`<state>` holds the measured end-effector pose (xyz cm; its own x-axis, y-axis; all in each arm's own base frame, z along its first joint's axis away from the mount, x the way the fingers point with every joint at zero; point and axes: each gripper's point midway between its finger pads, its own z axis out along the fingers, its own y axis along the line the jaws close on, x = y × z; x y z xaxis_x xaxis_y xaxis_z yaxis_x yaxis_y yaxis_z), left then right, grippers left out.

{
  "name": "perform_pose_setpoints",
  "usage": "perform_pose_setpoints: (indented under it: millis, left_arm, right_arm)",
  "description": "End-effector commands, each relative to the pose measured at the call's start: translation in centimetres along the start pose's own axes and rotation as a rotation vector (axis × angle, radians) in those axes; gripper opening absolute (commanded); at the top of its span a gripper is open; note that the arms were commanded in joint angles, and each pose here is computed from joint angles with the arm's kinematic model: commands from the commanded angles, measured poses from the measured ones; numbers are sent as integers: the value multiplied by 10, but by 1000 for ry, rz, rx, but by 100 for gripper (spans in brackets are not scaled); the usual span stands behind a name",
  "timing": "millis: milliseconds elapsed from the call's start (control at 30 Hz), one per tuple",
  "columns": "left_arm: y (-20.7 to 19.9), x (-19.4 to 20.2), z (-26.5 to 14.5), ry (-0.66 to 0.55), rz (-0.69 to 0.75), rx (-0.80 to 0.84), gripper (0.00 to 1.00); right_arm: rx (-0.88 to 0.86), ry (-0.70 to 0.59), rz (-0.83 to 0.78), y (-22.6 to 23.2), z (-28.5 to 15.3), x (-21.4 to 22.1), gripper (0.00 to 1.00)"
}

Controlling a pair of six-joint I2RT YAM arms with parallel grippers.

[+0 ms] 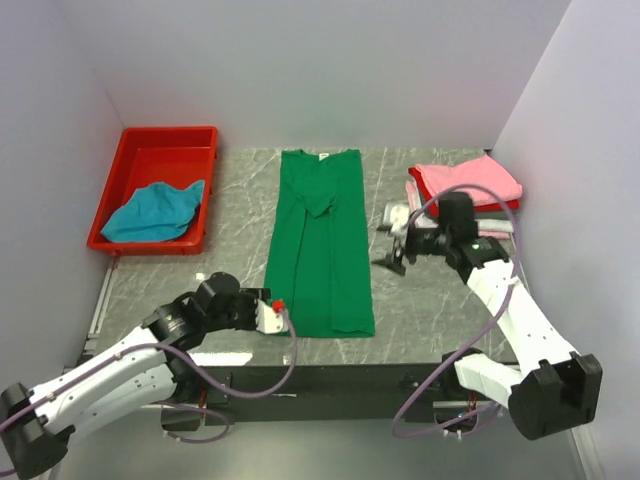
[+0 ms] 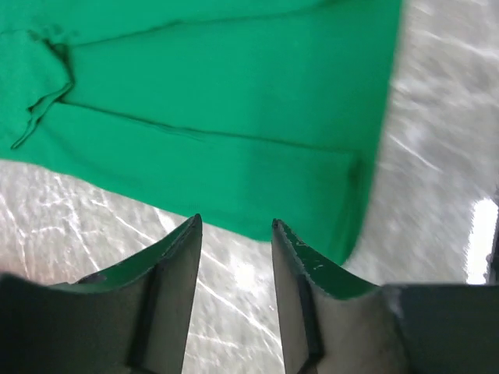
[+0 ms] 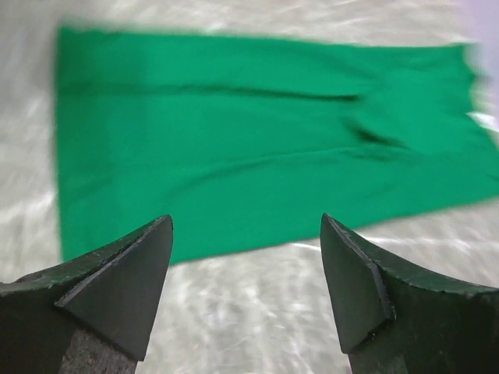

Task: Fold and stack the t-shirts
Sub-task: Fold the tshirt

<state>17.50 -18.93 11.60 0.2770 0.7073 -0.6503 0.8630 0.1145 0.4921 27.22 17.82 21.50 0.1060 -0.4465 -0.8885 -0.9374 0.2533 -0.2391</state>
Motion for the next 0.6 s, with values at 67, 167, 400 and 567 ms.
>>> perform_pose_setpoints:
  millis: [67,167,400,567]
  left_arm:
    - [-33,6,-3,-12,145,121,55]
    - [-42,4,7,-27,184,152,56]
    - [-74,12,26,12,219,259,59]
    - [-71,20,39,34,232,213,59]
  right_arm:
    - [-271,98,-198,81,26,47,82]
    - [-268,101,-247,91,31,50,82]
    - [-274,158,-271,93,30,62,82]
    - [-308,166,-304,114,32,73,83]
